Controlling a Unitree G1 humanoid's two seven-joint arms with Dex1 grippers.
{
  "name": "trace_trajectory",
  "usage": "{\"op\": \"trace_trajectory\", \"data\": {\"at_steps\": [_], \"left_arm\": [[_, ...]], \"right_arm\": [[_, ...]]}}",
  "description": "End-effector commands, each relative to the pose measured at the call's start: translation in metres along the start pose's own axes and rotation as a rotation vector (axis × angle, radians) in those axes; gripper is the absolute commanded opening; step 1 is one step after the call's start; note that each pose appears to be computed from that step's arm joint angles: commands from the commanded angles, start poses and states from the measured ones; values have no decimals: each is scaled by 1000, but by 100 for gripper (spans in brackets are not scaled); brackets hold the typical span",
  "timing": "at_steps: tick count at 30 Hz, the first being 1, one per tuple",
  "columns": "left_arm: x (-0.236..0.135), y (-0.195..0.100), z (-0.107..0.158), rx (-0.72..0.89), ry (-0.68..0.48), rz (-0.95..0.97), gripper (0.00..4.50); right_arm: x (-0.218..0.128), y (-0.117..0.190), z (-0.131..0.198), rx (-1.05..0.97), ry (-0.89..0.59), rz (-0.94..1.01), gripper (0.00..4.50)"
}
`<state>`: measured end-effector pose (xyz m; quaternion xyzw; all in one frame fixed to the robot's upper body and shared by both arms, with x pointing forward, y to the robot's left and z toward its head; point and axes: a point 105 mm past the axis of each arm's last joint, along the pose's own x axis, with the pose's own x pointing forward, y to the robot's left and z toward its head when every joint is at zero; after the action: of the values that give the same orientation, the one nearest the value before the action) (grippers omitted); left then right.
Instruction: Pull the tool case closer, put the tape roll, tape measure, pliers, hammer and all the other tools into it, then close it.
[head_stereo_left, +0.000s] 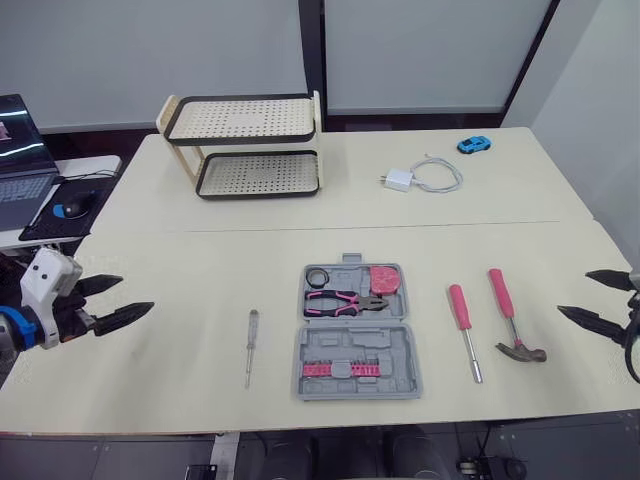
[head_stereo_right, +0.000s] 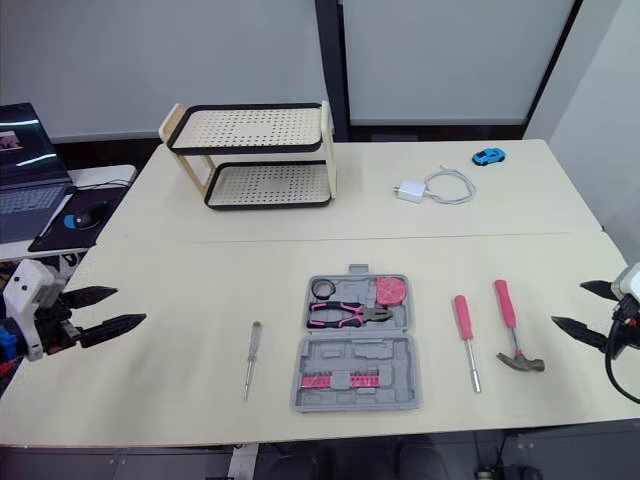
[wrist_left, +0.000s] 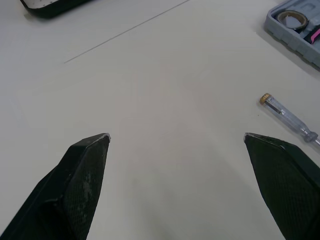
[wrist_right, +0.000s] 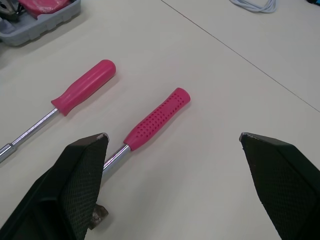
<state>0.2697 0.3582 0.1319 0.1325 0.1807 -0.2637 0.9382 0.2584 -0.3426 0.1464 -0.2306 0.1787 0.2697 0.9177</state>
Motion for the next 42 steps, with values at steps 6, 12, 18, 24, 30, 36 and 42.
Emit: {"op": "trace_trajectory", "data": {"at_steps": [6,12,18,24,30,36,42], "left_arm": [[1,-6,9,4,-27,100,447],[2,-3,10,-23,-44,160,447],[0,-15,6,-42,-23,9,447],[-2,-19,6,-3,-19,-32,447],[-5,-19,6,46,22,-71,447],[1,-30,24,214,49,-206,447],[10,-44,45,411,70,-391,447]], "right_arm": [[30,28,54,-103,-209,-12,450],[51,70,98,-94,-348,162,450],[51,137,151,-89,-486,532,450],[43,161,168,-138,-549,676,450],[44,180,169,-196,-558,744,450],[45,188,167,-225,-579,762,450],[45,197,166,-210,-621,772,450]]}}
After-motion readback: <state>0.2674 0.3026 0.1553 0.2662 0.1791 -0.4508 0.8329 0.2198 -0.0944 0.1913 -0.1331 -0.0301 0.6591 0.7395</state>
